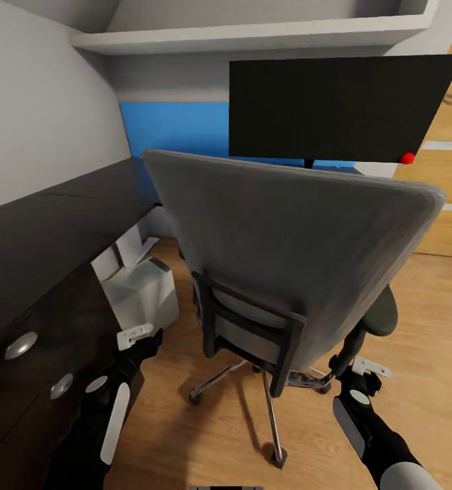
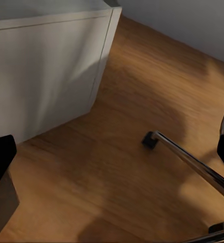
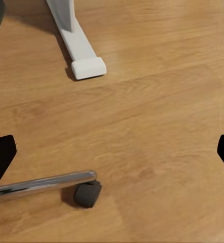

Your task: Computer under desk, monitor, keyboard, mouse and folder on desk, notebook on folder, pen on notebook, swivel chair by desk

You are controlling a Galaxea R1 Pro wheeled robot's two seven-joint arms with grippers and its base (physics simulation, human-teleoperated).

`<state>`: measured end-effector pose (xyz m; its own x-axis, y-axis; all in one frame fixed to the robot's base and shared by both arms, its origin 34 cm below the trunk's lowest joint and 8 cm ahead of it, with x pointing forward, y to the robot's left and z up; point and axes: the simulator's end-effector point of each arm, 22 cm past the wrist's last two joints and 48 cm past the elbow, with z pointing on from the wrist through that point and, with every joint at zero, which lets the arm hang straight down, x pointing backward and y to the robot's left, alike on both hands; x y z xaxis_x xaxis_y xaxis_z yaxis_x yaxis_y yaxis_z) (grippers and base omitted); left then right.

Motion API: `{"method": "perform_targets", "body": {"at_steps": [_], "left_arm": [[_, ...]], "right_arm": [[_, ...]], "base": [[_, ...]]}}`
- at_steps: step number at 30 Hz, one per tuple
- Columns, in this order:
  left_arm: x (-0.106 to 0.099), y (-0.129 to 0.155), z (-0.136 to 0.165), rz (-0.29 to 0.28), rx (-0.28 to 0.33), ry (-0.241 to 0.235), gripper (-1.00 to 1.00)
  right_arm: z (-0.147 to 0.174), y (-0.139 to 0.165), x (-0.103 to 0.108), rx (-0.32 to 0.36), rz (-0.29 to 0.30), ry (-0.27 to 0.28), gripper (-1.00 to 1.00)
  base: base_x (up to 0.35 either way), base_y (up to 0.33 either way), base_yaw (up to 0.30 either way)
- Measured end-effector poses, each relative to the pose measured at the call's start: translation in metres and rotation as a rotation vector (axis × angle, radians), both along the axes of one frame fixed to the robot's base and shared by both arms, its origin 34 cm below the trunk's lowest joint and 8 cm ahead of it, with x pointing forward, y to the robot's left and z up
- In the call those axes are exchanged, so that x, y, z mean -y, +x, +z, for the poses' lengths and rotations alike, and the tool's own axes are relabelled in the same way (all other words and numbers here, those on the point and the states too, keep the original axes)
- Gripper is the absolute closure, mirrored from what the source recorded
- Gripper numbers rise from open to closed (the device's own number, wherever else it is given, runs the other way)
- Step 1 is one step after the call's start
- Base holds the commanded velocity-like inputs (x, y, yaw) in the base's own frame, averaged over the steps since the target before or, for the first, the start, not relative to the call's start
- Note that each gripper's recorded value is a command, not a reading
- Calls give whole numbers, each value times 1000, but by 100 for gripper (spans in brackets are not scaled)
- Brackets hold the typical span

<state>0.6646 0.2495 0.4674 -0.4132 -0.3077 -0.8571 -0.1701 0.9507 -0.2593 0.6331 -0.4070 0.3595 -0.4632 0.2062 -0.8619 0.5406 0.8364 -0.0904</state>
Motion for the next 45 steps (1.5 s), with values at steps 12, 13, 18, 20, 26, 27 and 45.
{"method": "perform_targets", "body": {"at_steps": [12, 13, 18, 20, 26, 27, 45], "left_arm": [[1, -1, -10, -1, -18, -2, -100], [1, -1, -11, -1, -19, -2, -100], [1, -1, -15, -1, -26, -2, -100], [2, -2, -16, -2, -28, -2, -100], [4, -3, -21, -5, -38, -3, -100], [4, -3, -21, -7, -39, -3, -100], [8, -2, -11, -15, -22, -4, -100]], "right_arm": [[-9, -3, -1, -17, 1, 1, -100], [-10, -3, -1, -19, 1, 1, -100], [-14, -4, -1, -25, 1, 1, -100], [-15, -4, 0, -26, 1, 0, -100], [-13, -3, 0, -21, 0, 0, -100], [-11, -2, 0, -17, 0, 0, -100], [2, 3, 1, 10, -3, -2, -100]], "base": [[181, -63, 106], [14, -6, 106], [4, -2, 101], [0, 0, 35], [0, 0, 12], [0, 0, 4], [0, 0, 0]]}}
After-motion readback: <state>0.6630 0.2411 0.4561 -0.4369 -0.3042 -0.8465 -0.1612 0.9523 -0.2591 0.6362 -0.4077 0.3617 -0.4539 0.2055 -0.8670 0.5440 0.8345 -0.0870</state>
